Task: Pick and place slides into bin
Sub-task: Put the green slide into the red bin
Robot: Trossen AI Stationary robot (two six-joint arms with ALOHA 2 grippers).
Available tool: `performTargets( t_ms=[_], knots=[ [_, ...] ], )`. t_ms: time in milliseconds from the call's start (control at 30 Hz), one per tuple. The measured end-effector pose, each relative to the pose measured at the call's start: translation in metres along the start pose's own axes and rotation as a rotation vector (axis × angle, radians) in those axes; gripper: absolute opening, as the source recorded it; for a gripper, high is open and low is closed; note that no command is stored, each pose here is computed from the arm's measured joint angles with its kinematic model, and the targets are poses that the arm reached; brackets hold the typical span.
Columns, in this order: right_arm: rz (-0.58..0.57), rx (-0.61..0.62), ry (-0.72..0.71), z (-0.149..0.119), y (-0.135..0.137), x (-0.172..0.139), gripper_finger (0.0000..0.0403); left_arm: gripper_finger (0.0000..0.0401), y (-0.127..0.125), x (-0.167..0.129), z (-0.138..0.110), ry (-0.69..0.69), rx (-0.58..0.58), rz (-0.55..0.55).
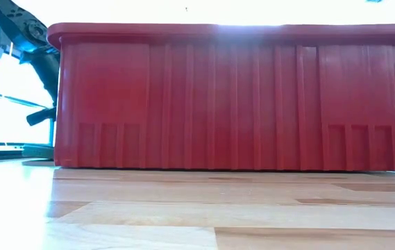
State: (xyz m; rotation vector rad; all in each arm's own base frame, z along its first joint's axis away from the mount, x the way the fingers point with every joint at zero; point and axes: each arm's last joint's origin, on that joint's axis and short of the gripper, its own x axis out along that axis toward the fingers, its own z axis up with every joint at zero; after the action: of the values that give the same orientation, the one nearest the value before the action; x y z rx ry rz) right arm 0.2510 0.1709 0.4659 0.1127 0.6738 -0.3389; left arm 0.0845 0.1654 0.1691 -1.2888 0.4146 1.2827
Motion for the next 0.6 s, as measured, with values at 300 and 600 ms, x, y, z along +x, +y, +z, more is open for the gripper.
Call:
performTargets(
  t_ms=[300, 600],
  knots=[
    [0.020, 0.001, 0.020, -0.001, 0.001, 0.000, 0.0134, 0.0112, -0.005, -0.001, 0.010, -0.184, -0.003, 0.025],
    [0.030, 0.001, 0.029, -0.001, 0.001, 0.000, 0.0134, 0.0034, 0.010, 0.023, 0.001, -0.119, 0.064, 0.160]
  ],
)
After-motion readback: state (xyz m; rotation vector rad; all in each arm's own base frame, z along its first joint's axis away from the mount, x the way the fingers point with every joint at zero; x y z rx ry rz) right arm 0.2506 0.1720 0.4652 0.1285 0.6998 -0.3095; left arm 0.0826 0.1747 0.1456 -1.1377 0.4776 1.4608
